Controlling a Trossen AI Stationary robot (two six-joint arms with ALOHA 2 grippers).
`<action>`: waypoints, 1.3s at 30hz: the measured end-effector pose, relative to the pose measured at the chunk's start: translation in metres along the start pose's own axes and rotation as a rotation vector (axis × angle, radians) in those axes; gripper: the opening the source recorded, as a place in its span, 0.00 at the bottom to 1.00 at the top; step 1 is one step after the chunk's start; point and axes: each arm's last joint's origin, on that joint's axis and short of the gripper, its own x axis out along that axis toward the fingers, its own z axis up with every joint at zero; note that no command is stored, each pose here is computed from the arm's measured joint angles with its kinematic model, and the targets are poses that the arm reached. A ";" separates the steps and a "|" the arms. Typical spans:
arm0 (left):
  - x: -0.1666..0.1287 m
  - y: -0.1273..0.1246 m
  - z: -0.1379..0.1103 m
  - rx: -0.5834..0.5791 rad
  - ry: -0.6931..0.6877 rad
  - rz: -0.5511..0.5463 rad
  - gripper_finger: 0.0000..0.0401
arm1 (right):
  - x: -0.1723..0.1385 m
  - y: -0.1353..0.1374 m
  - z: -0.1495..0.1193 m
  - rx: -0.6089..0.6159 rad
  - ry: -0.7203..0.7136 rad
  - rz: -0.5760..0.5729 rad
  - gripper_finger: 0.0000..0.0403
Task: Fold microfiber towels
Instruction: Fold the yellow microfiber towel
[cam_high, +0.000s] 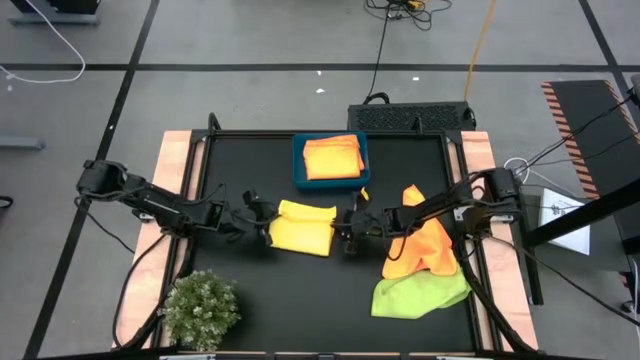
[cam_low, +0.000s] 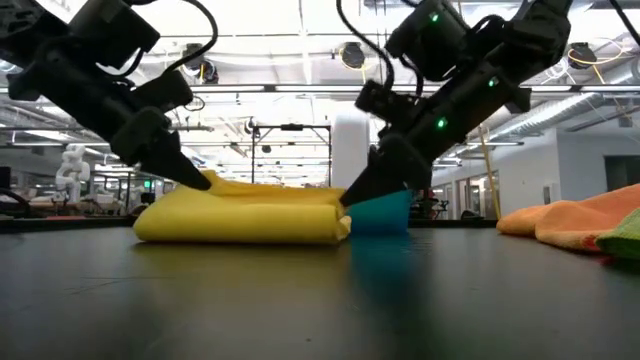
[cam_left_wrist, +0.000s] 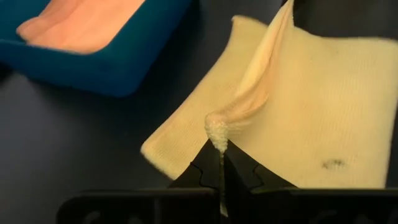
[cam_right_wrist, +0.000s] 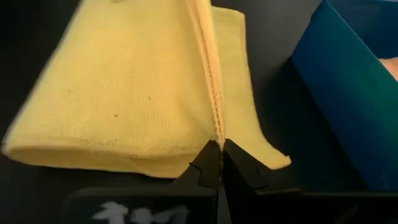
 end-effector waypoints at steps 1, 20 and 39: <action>0.000 -0.001 0.001 0.000 -0.010 -0.011 0.00 | -0.003 0.001 0.001 0.001 -0.005 0.005 0.00; 0.009 0.022 0.010 0.003 -0.035 0.040 0.01 | -0.010 -0.009 0.006 0.071 0.003 -0.064 0.00; 0.031 0.034 0.005 -0.029 -0.020 0.058 0.24 | 0.003 -0.020 -0.008 0.120 0.085 -0.153 0.02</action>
